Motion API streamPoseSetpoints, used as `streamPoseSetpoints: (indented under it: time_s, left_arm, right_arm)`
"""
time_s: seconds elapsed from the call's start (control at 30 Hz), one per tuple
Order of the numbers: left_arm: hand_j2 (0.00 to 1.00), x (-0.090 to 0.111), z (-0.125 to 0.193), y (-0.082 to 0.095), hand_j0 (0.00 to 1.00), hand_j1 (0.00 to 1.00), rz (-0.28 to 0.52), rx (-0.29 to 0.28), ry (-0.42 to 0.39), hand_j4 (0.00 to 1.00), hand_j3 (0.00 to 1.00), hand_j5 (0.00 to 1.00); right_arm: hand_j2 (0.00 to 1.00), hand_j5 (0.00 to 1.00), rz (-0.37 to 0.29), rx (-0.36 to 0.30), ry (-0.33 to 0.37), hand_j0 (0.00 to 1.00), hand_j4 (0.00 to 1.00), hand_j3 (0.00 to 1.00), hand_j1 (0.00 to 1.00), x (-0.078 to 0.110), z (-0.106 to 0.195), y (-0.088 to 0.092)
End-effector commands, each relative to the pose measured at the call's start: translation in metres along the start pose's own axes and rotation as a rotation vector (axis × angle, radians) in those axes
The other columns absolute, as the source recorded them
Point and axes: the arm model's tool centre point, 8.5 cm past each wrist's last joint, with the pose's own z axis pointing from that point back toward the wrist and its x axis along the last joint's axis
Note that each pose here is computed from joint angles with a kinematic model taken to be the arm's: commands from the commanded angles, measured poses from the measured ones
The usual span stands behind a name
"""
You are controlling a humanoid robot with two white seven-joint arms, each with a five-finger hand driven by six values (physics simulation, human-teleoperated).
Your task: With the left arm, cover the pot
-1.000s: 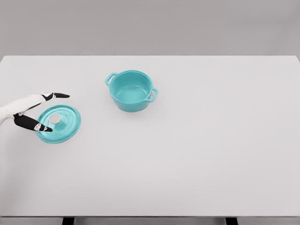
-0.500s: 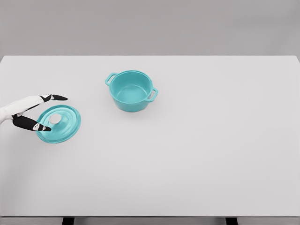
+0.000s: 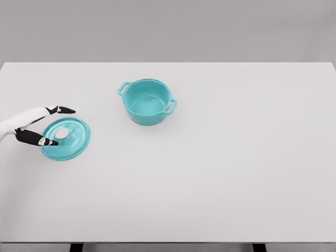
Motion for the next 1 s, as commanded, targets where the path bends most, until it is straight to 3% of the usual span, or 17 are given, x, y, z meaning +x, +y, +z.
streamPoseSetpoints:
  time_s: [0.0,0.8,0.97]
  left_arm:
    - [0.86,0.0,0.0,0.001,0.86,0.86,0.006,0.006,-0.002,0.86,0.86,0.86]
    - [0.85,-0.008,-0.002,-0.011,0.85,0.85,0.028,-0.012,0.018,0.85,0.85,0.85]
    - [0.69,-0.008,-0.002,-0.011,0.69,0.69,0.028,-0.012,0.018,0.69,0.69,0.69]
  right_arm:
    - [1.0,1.0,0.001,0.001,0.0,1.0,1.0,1.0,1.0,0.0,0.0,0.0]
    - [1.0,1.0,0.001,0.001,0.0,1.0,1.0,1.0,1.0,0.0,0.0,0.0]
    - [1.0,1.0,0.001,0.001,0.0,1.0,1.0,1.0,1.0,0.0,0.0,0.0]
